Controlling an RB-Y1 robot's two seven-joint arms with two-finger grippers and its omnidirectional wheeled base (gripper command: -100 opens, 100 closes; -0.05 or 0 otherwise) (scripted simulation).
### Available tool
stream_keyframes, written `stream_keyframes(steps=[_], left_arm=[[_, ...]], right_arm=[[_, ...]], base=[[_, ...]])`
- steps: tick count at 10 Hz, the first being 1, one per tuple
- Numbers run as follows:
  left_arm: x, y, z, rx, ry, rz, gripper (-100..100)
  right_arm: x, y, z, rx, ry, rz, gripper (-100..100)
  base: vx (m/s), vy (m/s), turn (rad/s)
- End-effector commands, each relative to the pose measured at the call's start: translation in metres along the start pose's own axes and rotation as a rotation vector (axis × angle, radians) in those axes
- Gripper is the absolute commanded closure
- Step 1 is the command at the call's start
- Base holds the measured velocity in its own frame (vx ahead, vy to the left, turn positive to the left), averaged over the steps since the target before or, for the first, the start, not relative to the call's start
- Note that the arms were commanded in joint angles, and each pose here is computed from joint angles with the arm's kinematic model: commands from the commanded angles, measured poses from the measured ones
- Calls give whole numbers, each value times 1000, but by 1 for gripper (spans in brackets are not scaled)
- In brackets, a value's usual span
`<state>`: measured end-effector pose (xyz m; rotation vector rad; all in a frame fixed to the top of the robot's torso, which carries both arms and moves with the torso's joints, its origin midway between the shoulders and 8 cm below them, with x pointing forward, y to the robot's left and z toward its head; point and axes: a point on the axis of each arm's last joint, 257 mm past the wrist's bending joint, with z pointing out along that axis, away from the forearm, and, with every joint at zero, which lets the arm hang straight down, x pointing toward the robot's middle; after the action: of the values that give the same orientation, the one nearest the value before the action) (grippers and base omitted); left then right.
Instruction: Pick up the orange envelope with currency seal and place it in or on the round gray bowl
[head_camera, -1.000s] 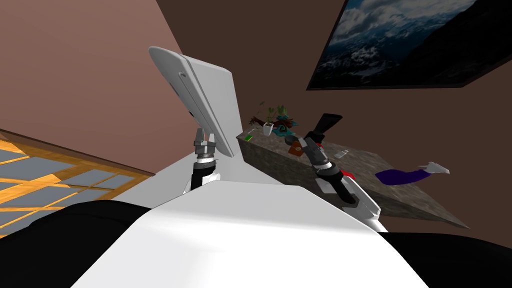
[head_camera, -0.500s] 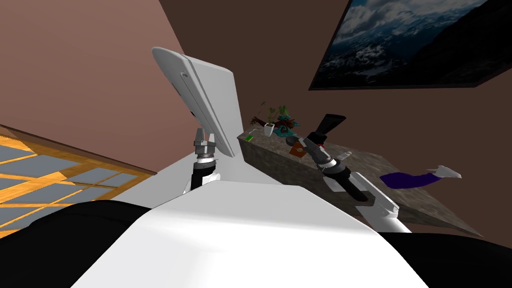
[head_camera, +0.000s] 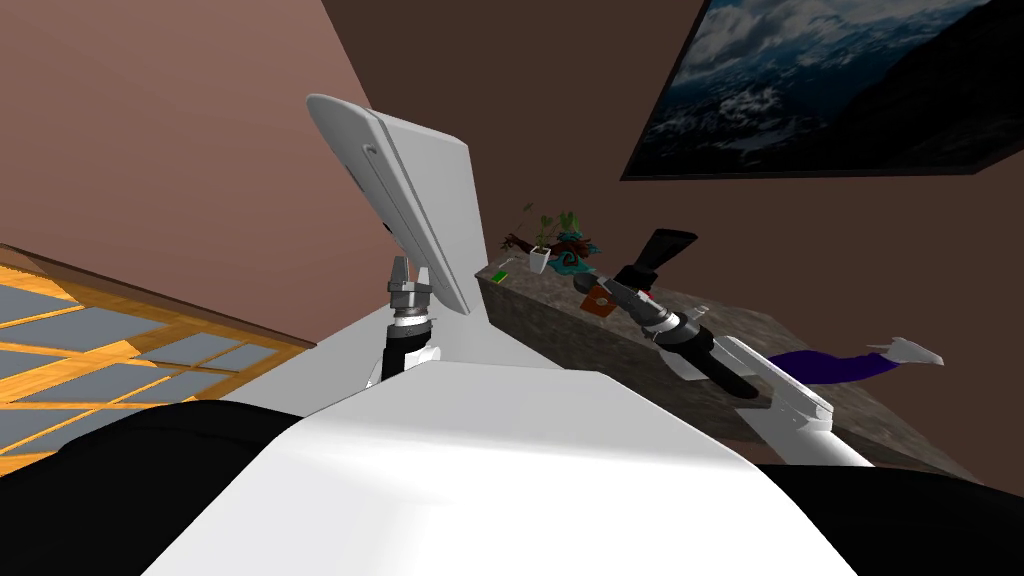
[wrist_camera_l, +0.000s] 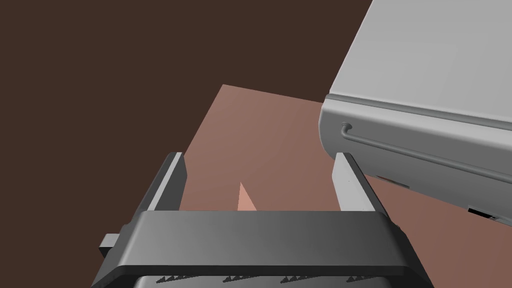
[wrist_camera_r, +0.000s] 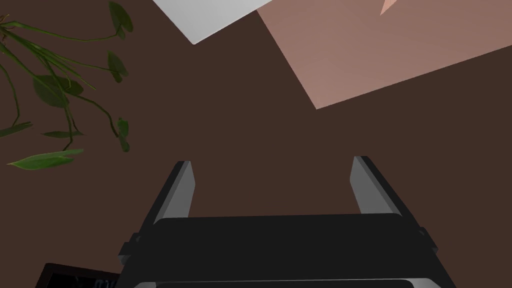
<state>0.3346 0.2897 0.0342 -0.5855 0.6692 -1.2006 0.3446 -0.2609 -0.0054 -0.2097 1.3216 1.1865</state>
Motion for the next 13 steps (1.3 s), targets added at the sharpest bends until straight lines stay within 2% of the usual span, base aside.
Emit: stream_keyframes(steps=[1, 3, 6, 11, 13], left_arm=[[0, 0, 0, 0, 0, 0, 0], [0, 0, 0, 0, 0, 0, 0], [0, 0, 0, 0, 0, 0, 0], [0, 0, 0, 0, 0, 0, 0], [0, 0, 0, 0, 0, 0, 0]], right_arm=[[0, -6, -3, 13, 56, -23, -100], [2, -5, -1, 10, 92, -36, -100], [3, -17, -8, 38, 206, -80, -100], [7, -22, -8, 47, 340, -129, -100], [9, -29, -11, 63, 415, -156, -100]], base=[[22, 0, 47], [18, -4, 16], [27, -8, 45], [20, -9, 21], [24, -14, 41]])
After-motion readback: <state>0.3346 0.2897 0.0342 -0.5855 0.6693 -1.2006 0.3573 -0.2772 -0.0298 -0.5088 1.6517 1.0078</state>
